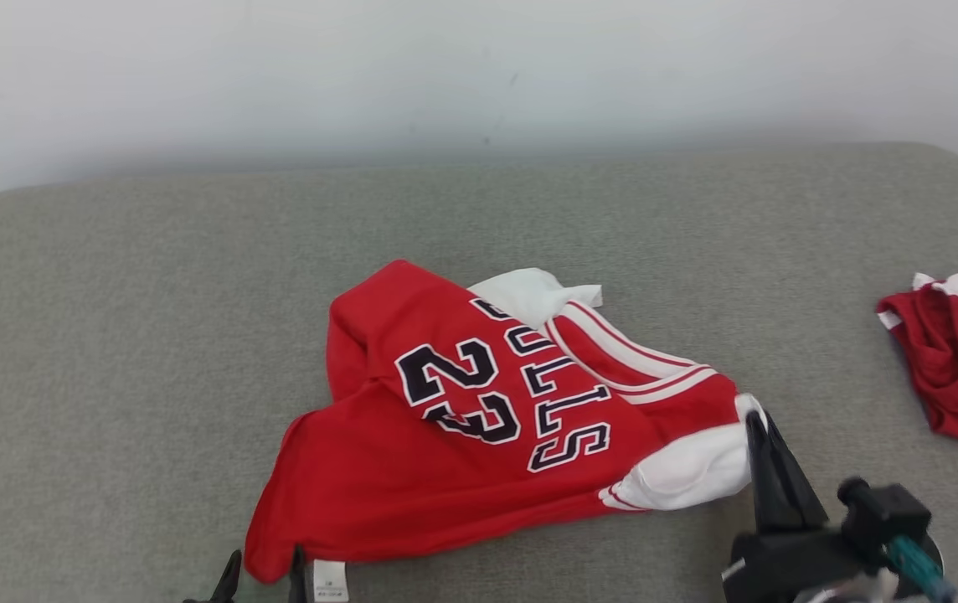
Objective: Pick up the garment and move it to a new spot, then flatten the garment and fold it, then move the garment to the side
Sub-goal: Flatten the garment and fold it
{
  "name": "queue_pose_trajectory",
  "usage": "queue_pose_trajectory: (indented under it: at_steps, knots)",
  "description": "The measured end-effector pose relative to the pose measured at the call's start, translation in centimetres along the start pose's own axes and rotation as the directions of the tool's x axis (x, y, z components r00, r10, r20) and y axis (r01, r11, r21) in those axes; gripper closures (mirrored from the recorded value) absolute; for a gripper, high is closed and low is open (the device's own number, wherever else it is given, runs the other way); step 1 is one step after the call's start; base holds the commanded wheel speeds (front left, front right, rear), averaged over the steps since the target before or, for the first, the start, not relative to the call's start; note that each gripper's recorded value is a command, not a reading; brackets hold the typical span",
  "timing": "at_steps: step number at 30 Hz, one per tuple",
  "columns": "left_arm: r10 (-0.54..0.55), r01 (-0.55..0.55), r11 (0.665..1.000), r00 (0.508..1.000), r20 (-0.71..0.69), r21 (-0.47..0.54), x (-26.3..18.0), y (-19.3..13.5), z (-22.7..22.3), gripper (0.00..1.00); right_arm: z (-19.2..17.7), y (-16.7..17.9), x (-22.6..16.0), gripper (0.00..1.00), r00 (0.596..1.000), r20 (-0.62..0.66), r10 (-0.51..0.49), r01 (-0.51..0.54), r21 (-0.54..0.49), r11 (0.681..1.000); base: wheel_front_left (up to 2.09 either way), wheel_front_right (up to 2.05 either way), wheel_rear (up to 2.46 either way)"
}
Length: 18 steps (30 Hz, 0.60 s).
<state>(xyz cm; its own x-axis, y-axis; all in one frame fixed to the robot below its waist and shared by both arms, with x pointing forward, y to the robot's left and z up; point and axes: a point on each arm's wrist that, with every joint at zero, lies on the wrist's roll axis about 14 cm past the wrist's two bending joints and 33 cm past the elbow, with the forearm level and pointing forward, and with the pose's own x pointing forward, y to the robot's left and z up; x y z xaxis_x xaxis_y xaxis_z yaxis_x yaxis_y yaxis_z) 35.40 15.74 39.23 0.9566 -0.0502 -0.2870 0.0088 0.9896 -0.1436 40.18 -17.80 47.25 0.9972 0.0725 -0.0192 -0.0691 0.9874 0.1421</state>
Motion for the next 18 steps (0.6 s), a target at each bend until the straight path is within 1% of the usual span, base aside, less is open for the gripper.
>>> queue_pose_trajectory:
  at_steps: [2,3,4,6,10,12,14,18]
  knots:
    - [-0.005,0.005,1.0,1.0,-0.001,0.002,0.0,-0.2,0.0,0.0,0.2,-0.6,-1.6,1.0,1.0,0.008,-0.016,0.016,0.005,1.0,0.0,0.0,0.0]
    - [-0.013,0.013,1.0,1.0,-0.005,0.005,0.0,-0.4,-0.2,0.0,-0.7,-1.2,-3.3,0.27,0.999,-0.018,-0.04,0.04,0.013,0.999,0.0,0.0,0.0]
    - [-0.016,0.016,1.0,1.0,-0.004,0.007,0.1,-0.5,-0.1,0.0,-1.0,-1.4,-4.1,0.0,0.998,-0.027,-0.051,0.052,0.023,0.998,0.0,0.0,0.0]
    - [-0.031,0.031,0.999,1.0,0.0,0.016,0.3,-1.0,0.1,0.0,-1.2,-2.0,-5.3,0.0,0.997,-0.035,-0.067,0.068,0.024,0.997,0.0,0.0,0.0]
    - [-0.058,0.058,0.998,0.998,0.007,0.023,0.7,-1.9,0.4,0.0,0.4,-4.0,-6.3,0.0,0.992,0.016,-0.122,0.122,0.02,0.992,0.0,0.0,0.0]
    - [-0.069,0.069,0.997,0.998,0.006,0.026,0.8,-2.3,0.4,0.0,1.4,-4.5,-6.2,0.0,0.99,0.043,-0.131,0.13,0.011,0.991,0.0,0.0,0.0]
    - [-0.074,0.074,0.997,0.997,0.003,0.027,0.8,-2.4,0.3,0.0,2.3,-4.4,-5.3,0.0,0.991,0.068,-0.116,0.116,-0.001,0.993,0.0,0.0,0.0]
    - [-0.067,0.067,0.998,0.998,0.001,0.023,0.8,-2.2,0.2,0.0,3.5,-2.4,-2.0,0.0,0.995,0.093,-0.021,0.025,-0.037,0.999,0.0,0.0,0.0]
